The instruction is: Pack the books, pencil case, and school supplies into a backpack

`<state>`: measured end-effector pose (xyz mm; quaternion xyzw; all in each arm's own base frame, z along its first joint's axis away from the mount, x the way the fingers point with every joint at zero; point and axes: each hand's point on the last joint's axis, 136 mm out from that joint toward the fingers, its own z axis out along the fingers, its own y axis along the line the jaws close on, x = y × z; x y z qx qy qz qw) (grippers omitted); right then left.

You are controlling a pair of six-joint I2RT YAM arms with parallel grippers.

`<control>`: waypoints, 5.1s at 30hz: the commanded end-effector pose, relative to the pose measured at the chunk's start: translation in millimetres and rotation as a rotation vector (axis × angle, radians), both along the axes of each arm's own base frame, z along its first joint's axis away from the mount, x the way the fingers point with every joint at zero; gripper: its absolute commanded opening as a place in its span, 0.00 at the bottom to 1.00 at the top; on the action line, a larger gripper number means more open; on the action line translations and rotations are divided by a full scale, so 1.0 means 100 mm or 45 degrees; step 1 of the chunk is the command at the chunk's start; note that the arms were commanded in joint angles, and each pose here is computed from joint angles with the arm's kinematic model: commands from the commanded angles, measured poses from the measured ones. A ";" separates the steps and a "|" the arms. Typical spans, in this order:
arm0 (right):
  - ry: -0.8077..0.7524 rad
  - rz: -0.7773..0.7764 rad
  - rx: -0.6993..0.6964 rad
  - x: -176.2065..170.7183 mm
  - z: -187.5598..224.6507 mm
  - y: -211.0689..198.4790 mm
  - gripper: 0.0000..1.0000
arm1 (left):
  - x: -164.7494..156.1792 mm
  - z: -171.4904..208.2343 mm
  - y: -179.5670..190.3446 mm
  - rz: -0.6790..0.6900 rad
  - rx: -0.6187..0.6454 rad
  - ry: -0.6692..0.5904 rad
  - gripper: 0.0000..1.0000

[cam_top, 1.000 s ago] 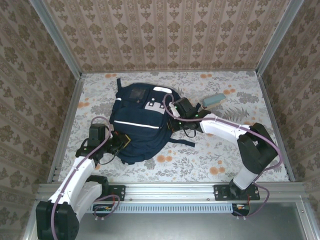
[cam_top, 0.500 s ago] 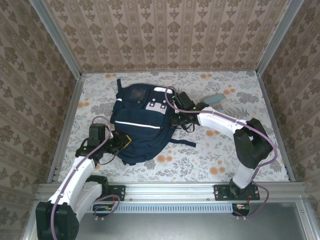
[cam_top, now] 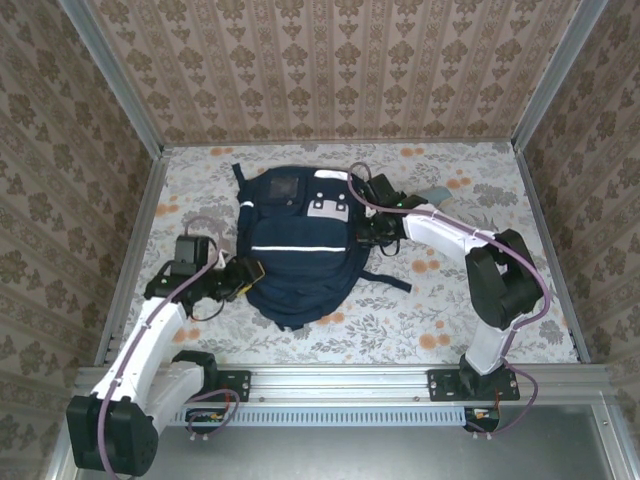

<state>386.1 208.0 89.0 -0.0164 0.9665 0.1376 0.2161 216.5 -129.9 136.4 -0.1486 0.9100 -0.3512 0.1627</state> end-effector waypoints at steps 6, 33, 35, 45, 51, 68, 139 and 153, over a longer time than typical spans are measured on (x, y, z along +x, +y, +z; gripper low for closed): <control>-0.041 -0.080 0.092 0.02 0.30 -0.25 0.50 | 0.26 0.32 -0.12 -0.223 0.278 -0.155 0.56; -0.046 0.506 0.522 -0.01 0.34 0.54 0.84 | 1.90 -0.09 -1.55 -0.382 0.351 -0.188 0.17; -0.063 0.542 0.522 0.00 0.33 0.57 0.85 | 1.93 -0.18 -1.50 -0.364 0.372 -0.159 0.16; -0.008 0.784 0.538 -0.37 0.33 0.81 0.83 | 1.98 -0.48 -1.32 -0.299 0.412 -0.036 0.15; 0.018 0.777 0.514 -0.68 0.35 0.72 0.83 | 1.99 -0.59 -1.32 -0.292 0.408 0.007 0.15; 0.025 0.904 0.238 -1.13 0.10 0.66 0.69 | 1.99 -0.52 -1.32 -0.304 0.385 -0.011 0.15; 0.181 0.142 0.790 -0.28 0.61 1.42 0.10 | 0.09 -0.19 -1.69 -0.108 0.272 -0.169 0.42; 0.177 0.190 0.784 -0.40 0.64 1.61 0.07 | 0.20 -0.21 -1.44 0.102 0.330 -0.193 0.23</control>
